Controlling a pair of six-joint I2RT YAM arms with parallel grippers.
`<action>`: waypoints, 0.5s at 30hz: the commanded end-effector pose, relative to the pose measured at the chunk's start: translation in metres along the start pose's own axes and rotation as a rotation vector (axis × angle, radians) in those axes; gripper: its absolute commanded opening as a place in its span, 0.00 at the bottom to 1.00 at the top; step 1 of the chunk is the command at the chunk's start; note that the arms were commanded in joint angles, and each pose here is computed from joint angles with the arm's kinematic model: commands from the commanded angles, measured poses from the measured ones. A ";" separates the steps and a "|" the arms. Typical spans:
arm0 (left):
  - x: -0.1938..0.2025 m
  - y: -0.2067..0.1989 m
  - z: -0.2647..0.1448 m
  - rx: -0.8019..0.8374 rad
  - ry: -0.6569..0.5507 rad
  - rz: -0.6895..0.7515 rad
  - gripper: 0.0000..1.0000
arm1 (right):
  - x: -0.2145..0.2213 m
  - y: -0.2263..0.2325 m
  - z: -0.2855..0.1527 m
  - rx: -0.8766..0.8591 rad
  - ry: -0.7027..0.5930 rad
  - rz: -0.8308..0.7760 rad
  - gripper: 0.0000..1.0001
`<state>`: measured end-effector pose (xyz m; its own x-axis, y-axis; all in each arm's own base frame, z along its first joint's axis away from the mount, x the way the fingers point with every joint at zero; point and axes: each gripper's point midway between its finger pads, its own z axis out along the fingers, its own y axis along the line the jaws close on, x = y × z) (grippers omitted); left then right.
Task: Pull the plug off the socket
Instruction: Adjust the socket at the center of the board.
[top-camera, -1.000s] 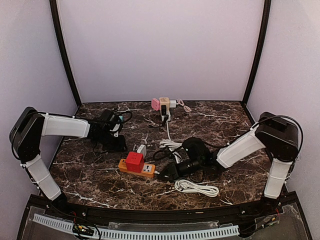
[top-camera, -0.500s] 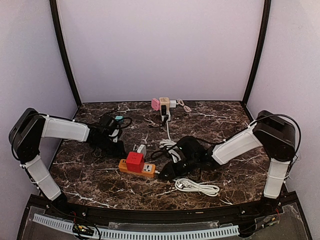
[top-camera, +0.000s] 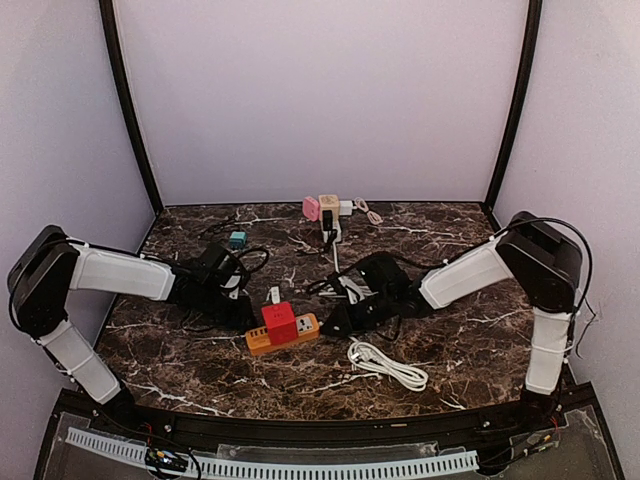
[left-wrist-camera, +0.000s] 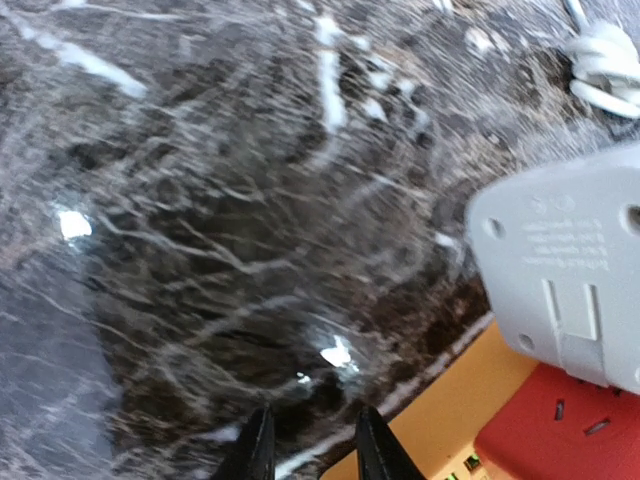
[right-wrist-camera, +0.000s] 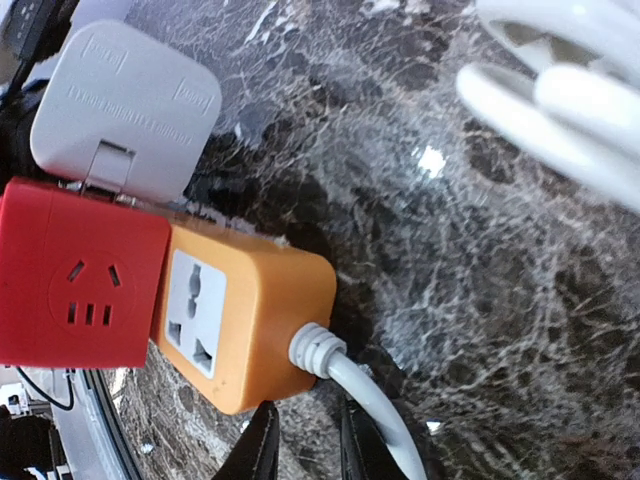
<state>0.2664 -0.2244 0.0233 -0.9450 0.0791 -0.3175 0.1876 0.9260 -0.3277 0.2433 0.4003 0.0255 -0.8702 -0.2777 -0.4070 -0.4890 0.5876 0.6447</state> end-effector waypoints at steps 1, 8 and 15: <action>0.019 -0.022 -0.003 0.041 0.014 0.031 0.29 | -0.008 -0.025 0.003 0.062 0.009 -0.004 0.22; 0.045 -0.055 0.001 0.093 0.013 0.073 0.29 | -0.024 -0.022 0.007 0.032 0.003 -0.029 0.22; 0.059 -0.080 0.006 0.137 -0.023 0.077 0.29 | -0.031 -0.017 0.007 -0.010 0.004 -0.027 0.21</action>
<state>0.2053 -0.2828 0.0233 -0.9233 0.1670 -0.3459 0.3031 0.8700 -0.3889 0.2718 0.4041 0.0274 -0.8577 -0.2899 -0.4246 -0.5110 0.5720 0.6416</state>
